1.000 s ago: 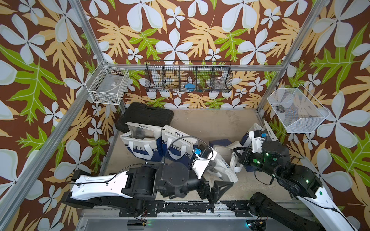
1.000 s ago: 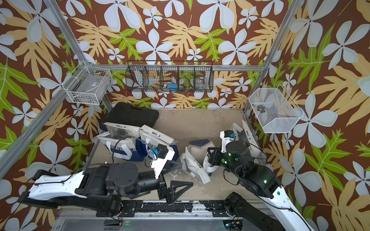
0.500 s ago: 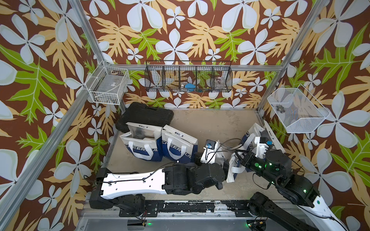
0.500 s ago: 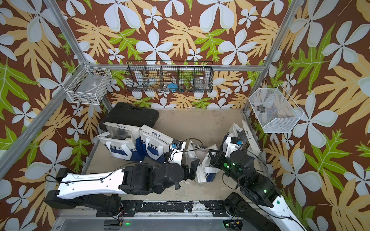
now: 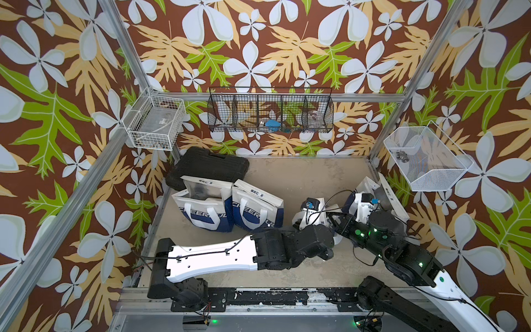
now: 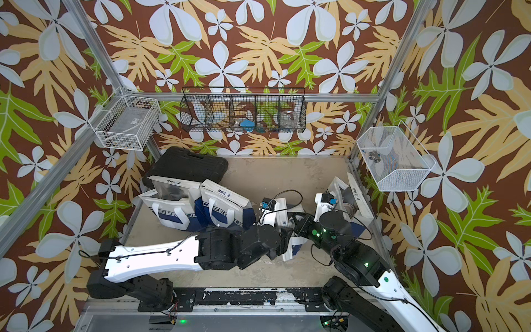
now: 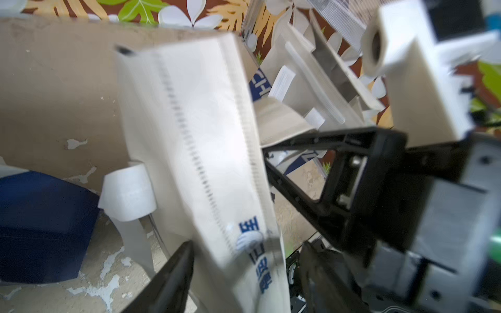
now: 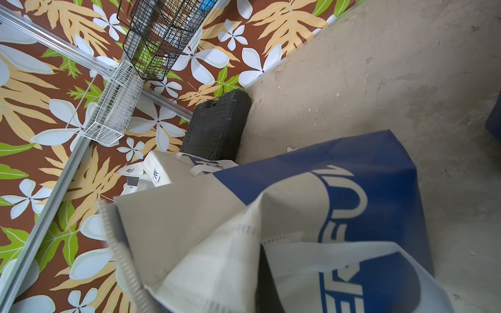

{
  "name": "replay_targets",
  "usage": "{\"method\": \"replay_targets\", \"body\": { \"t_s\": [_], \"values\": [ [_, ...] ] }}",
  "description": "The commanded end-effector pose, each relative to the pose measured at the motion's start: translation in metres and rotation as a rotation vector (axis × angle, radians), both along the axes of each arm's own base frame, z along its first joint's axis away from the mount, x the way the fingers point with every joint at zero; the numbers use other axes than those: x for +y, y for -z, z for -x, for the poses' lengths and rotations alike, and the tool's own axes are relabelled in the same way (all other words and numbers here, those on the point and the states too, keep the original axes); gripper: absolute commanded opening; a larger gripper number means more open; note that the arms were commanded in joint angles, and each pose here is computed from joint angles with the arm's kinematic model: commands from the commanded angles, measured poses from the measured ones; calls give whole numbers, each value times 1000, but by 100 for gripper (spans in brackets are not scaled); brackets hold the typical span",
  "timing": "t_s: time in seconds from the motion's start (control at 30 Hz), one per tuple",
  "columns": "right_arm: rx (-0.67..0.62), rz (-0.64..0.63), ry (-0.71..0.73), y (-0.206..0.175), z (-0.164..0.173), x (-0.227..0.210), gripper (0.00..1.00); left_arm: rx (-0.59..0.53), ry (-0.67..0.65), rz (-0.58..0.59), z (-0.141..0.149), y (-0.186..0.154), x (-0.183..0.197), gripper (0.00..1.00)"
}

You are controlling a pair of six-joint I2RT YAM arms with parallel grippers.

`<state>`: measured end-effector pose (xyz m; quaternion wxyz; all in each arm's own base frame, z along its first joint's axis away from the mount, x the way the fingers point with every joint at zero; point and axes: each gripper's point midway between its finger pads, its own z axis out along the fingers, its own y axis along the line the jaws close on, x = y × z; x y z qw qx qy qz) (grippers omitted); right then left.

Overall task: Open the takeout bag
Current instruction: Open the takeout bag at the center of the board.

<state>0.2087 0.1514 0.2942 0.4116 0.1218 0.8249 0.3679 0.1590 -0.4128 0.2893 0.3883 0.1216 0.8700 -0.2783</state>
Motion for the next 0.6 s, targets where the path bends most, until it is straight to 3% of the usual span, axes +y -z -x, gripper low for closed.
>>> {"method": "replay_targets", "body": {
  "t_s": [0.0,0.07,0.2,0.4,0.57],
  "values": [
    [-126,-64,9,-37,-6,4,0,49,-53,-50,-16,23,19,58],
    [-131,-62,2,-39,-4,5,0,73,-79,-36,-31,32,28,54],
    [-132,-36,18,-35,-3,0,0,59,-44,-37,-40,23,21,0],
    [-106,234,137,-21,-26,-27,0,41,140,47,-4,-32,21,0],
    [-45,252,161,0,-55,-50,0,67,221,117,9,-45,47,0]
  ]
}}
